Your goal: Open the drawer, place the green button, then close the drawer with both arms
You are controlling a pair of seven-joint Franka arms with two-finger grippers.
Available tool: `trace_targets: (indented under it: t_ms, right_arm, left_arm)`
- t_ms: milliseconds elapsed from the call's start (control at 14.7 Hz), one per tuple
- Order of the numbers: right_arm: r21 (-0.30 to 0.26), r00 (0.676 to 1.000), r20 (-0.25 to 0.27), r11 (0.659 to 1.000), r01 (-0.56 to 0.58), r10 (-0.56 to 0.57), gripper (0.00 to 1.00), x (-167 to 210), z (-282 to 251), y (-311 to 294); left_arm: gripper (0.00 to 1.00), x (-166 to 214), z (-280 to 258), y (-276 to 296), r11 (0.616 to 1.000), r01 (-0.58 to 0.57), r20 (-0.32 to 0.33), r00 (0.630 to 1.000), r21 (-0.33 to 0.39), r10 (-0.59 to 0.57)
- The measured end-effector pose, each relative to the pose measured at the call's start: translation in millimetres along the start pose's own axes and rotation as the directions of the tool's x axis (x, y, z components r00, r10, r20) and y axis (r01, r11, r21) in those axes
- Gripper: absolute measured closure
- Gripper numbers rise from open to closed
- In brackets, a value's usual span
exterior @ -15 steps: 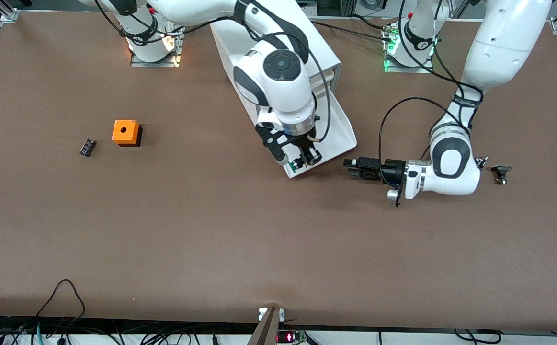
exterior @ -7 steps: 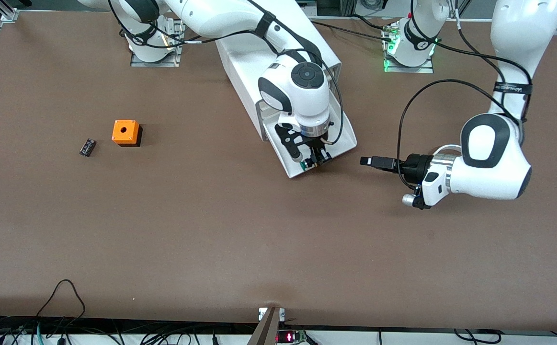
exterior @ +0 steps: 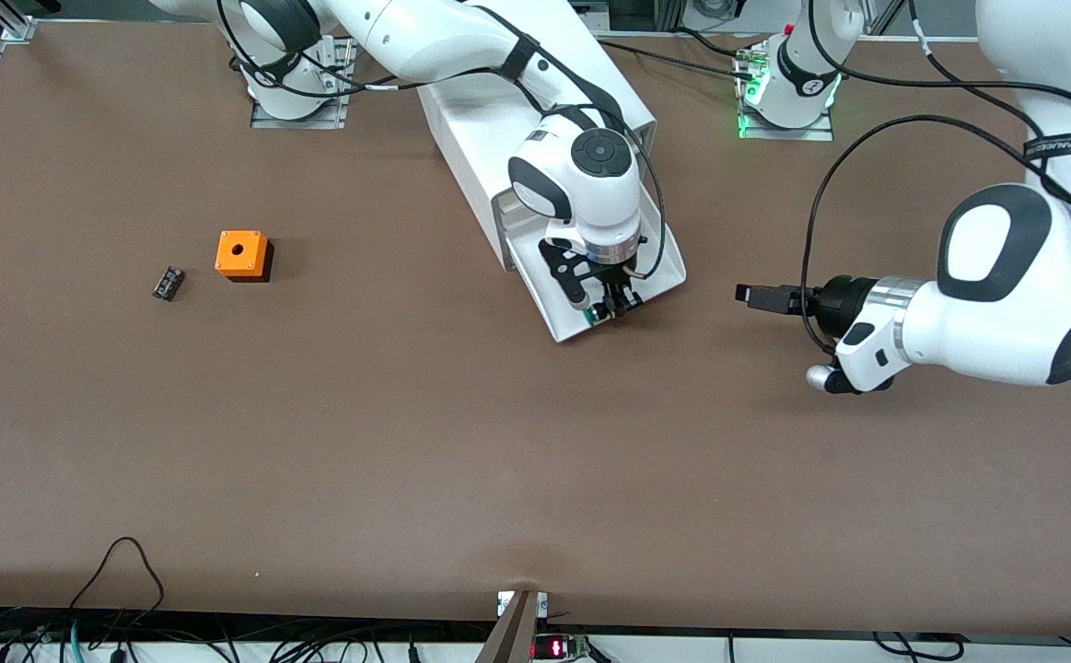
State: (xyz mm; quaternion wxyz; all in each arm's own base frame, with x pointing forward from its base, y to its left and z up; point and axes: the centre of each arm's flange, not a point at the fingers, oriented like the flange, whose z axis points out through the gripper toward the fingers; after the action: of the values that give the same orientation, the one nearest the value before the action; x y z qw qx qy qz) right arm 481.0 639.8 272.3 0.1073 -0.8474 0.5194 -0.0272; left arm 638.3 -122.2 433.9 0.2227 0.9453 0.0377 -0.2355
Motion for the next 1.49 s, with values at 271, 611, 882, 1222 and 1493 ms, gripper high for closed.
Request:
trace_targets:
  t_ms: [271,611,882,1222,1493]
  right_arm:
    - [0.005,1.000,-0.002,1.000,-0.002,0.002,0.44,-0.5,-1.3,-1.1]
    - [0.048,0.999,-0.029,0.999,-0.021,0.022,0.00,20.2,-33.0,-23.0]
    - [0.038,0.996,-0.071,0.998,0.052,-0.049,0.00,72.8,-92.1,-49.6]
    - [0.008,0.979,0.005,0.979,0.202,-0.202,0.00,180.8,-169.6,-79.5]
    - [-0.032,0.926,0.033,0.926,0.377,-0.376,0.00,251.0,-217.2,-80.6]
  left_arm:
    - [0.00,-27.4,-28.4,11.0,0.985,0.089,-0.094,0.993,0.150,-0.076]
    - [0.00,-58.8,-57.9,21.3,0.932,0.205,-0.237,0.962,0.301,-0.135]
    - [0.00,-63.3,-77.0,10.8,0.921,0.238,-0.282,0.948,0.308,-0.150]
    - [0.01,-47.3,-54.5,21.3,0.919,0.281,-0.339,0.923,0.276,-0.180]
    - [0.01,-14.8,20.9,47.7,0.911,0.373,-0.450,0.854,0.178,-0.262]
